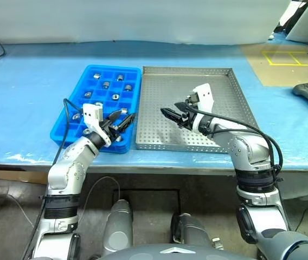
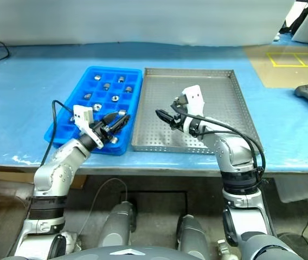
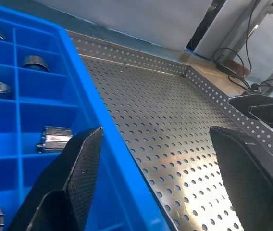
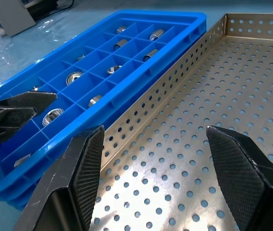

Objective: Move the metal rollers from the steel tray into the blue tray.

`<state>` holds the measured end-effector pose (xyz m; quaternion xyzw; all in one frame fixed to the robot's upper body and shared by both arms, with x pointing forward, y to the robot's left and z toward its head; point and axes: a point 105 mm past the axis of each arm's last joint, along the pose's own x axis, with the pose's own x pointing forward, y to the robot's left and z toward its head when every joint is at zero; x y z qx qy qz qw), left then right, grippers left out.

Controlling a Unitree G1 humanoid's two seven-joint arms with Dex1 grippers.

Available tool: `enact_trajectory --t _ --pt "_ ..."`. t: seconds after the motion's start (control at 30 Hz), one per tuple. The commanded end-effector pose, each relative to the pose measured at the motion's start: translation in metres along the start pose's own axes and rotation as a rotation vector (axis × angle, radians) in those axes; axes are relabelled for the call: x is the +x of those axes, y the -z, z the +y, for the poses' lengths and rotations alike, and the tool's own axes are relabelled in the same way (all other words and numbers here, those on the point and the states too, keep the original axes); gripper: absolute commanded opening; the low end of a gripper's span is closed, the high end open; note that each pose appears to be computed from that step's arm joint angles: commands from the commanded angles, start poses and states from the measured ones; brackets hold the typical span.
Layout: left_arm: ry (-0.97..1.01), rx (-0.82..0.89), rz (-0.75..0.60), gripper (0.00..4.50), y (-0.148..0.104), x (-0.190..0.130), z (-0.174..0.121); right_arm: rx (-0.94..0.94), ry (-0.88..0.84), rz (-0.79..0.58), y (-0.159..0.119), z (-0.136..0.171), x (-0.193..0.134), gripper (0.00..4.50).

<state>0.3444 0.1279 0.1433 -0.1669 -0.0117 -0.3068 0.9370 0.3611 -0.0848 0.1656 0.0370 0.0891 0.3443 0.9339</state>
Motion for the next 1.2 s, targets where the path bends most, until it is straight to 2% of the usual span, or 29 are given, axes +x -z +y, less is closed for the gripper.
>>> enact_trajectory --t 0.03,0.4,1.2 --pt "0.033 0.053 -0.083 3.75 -0.028 0.004 -0.004 -0.04 -0.024 -0.077 -0.018 0.006 0.006 3.51" --pt "0.069 0.073 -0.091 3.75 -0.038 0.01 -0.008 -0.04 -0.014 -0.132 -0.024 0.005 0.014 3.51" --pt "0.169 0.098 -0.051 3.75 -0.049 0.029 -0.016 -0.062 0.116 -0.214 -0.027 -0.023 0.007 3.51"
